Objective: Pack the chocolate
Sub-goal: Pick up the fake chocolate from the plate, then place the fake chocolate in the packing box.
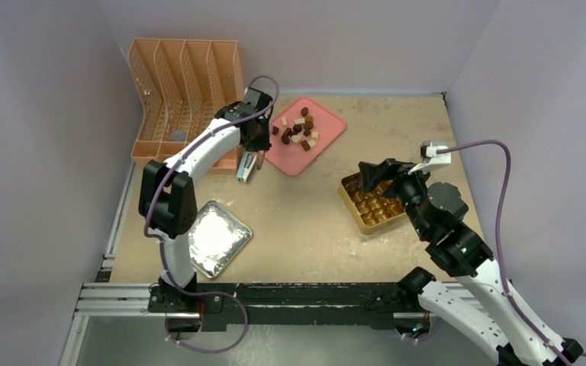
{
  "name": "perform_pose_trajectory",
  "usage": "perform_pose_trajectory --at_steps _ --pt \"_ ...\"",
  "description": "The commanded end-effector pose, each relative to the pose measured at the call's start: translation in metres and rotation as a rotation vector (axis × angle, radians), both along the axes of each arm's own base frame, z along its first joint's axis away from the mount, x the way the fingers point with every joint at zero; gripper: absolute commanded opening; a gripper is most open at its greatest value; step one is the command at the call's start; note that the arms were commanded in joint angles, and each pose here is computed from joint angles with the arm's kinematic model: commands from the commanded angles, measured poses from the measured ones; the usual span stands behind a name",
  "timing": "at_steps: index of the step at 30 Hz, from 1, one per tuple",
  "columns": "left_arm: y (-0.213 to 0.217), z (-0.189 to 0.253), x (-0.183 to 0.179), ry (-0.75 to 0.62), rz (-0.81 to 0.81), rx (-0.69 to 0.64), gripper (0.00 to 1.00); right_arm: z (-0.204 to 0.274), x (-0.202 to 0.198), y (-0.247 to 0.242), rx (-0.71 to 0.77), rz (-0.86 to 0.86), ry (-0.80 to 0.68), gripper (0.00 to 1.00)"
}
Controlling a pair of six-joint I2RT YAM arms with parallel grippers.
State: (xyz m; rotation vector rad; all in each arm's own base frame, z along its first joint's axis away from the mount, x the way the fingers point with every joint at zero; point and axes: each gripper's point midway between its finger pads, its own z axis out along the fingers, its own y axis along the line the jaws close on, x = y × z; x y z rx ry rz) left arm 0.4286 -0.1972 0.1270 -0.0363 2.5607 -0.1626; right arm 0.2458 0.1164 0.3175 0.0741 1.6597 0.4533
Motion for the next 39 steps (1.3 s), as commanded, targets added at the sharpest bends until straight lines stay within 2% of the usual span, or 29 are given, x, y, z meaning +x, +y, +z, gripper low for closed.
perform_pose_trajectory --at_steps 1,7,19,27,39 --pt "-0.009 0.046 -0.005 -0.092 -0.045 -0.105 0.2 0.026 -0.002 -0.004 0.055 -0.013 -0.07 0.98" --pt "-0.039 0.063 -0.022 -0.11 -0.15 -0.222 0.2 0.03 -0.005 -0.006 0.061 -0.014 -0.076 0.98" --pt "-0.139 0.092 -0.077 -0.117 -0.448 -0.385 0.21 0.036 -0.009 -0.009 0.079 -0.015 -0.088 0.98" --pt "-0.183 0.093 -0.1 -0.095 -0.538 -0.477 0.22 0.04 -0.014 -0.014 0.09 -0.019 -0.1 0.98" --pt "-0.229 0.08 -0.125 -0.048 -0.629 -0.534 0.23 0.042 -0.015 -0.015 0.093 -0.022 -0.107 0.98"
